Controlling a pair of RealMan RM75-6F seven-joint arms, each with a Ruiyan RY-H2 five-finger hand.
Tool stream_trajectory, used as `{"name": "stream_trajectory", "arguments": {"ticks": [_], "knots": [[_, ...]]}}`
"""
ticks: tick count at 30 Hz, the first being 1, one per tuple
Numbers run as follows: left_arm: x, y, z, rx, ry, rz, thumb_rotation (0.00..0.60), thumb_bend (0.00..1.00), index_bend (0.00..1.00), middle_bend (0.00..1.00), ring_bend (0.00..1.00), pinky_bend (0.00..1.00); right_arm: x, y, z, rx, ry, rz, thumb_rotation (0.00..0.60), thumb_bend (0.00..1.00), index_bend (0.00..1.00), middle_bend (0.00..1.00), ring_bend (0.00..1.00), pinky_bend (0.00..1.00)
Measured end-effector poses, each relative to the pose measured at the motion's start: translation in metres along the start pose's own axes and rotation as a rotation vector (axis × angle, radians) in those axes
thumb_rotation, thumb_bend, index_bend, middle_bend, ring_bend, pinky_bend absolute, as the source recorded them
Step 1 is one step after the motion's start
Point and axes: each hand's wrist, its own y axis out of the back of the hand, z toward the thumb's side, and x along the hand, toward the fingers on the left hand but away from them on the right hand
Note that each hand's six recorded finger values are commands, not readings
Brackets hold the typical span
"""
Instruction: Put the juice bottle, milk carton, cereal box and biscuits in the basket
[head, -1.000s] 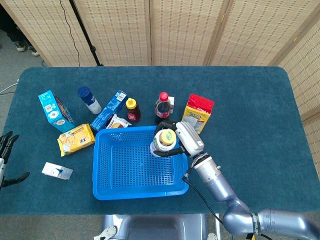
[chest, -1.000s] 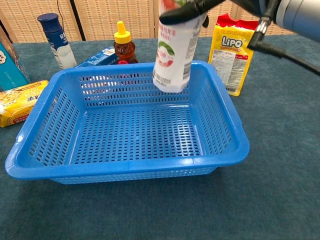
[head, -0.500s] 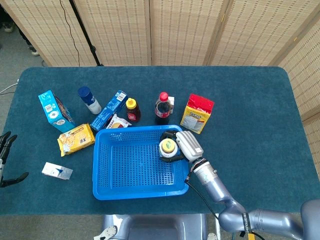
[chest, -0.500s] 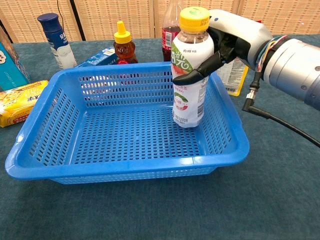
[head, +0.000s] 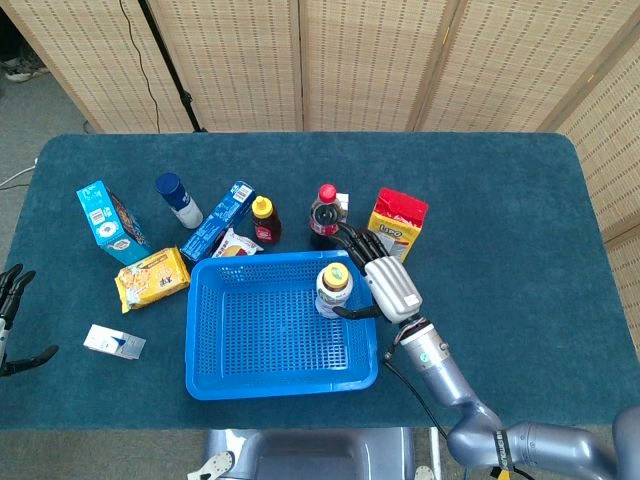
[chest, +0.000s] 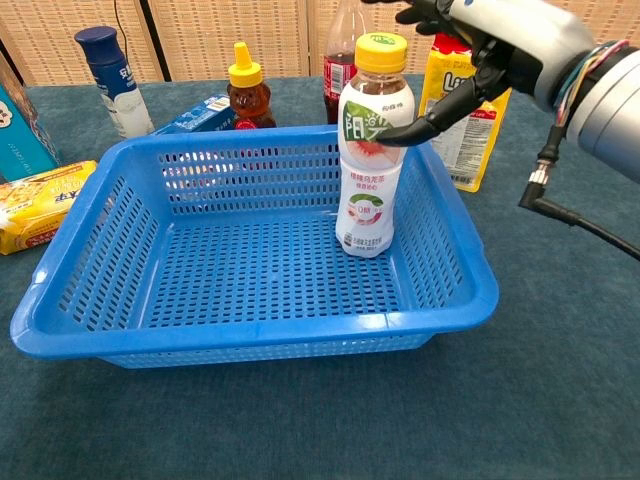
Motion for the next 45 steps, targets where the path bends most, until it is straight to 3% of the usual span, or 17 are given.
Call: {"name": "stream_trajectory", "arguments": {"ticks": [5, 10, 15, 18, 24, 27, 33, 37, 41, 45], "knots": [[0.0, 0.0, -0.002, -0.011, 0.0, -0.006, 0.6, 0.04, 0.0, 0.0, 0.0, 0.0, 0.009, 0.024, 0.008, -0.022, 0.004, -0.046, 0.6, 0.02, 0.07, 0.0, 0.0, 0.0], [0.0, 0.001, -0.002, -0.019, -0.018, -0.03, 0.6, 0.04, 0.0, 0.0, 0.0, 0.0, 0.032, 0.072, 0.005, 0.024, 0.008, -0.129, 0.6, 0.0, 0.07, 0.0, 0.0, 0.0], [0.001, -0.003, 0.0, -0.024, -0.053, -0.068, 0.6, 0.04, 0.0, 0.0, 0.0, 0.0, 0.079, 0.113, -0.018, 0.124, -0.026, -0.182, 0.6, 0.0, 0.07, 0.0, 0.0, 0.0], [0.003, -0.009, 0.002, -0.017, -0.094, -0.11, 0.6, 0.04, 0.0, 0.0, 0.0, 0.0, 0.114, 0.125, -0.034, 0.19, -0.049, -0.194, 0.6, 0.0, 0.07, 0.0, 0.0, 0.0], [0.003, -0.03, 0.003, -0.035, -0.156, -0.217, 0.6, 0.04, 0.0, 0.0, 0.0, 0.0, 0.184, 0.132, -0.065, 0.336, -0.118, -0.193, 0.6, 0.0, 0.04, 0.0, 0.0, 0.0], [0.0, -0.039, 0.0, -0.048, -0.167, -0.266, 0.6, 0.04, 0.0, 0.0, 0.0, 0.0, 0.212, 0.129, -0.078, 0.35, -0.163, -0.175, 0.6, 0.0, 0.04, 0.0, 0.0, 0.0], [0.007, -0.054, 0.002, -0.039, -0.166, -0.309, 0.6, 0.04, 0.0, 0.0, 0.0, 0.0, 0.23, 0.126, -0.086, 0.326, -0.184, -0.184, 0.6, 0.0, 0.03, 0.0, 0.0, 0.0], [0.018, -0.064, 0.012, -0.031, -0.178, -0.324, 0.6, 0.04, 0.01, 0.0, 0.0, 0.11, 0.23, 0.132, -0.089, 0.35, -0.183, -0.187, 0.6, 0.0, 0.02, 0.0, 0.0, 0.0], [0.024, -0.078, 0.019, -0.005, -0.184, -0.35, 0.6, 0.04, 0.2, 0.03, 0.05, 0.33, 0.231, 0.135, -0.091, 0.332, -0.19, -0.186, 0.6, 0.0, 0.02, 0.0, 0.0, 0.0], [0.028, -0.092, 0.027, 0.023, -0.193, -0.379, 0.6, 0.07, 0.33, 0.15, 0.18, 0.42, 0.231, 0.137, -0.091, 0.329, -0.188, -0.19, 0.6, 0.0, 0.02, 0.0, 0.0, 0.0]]}}
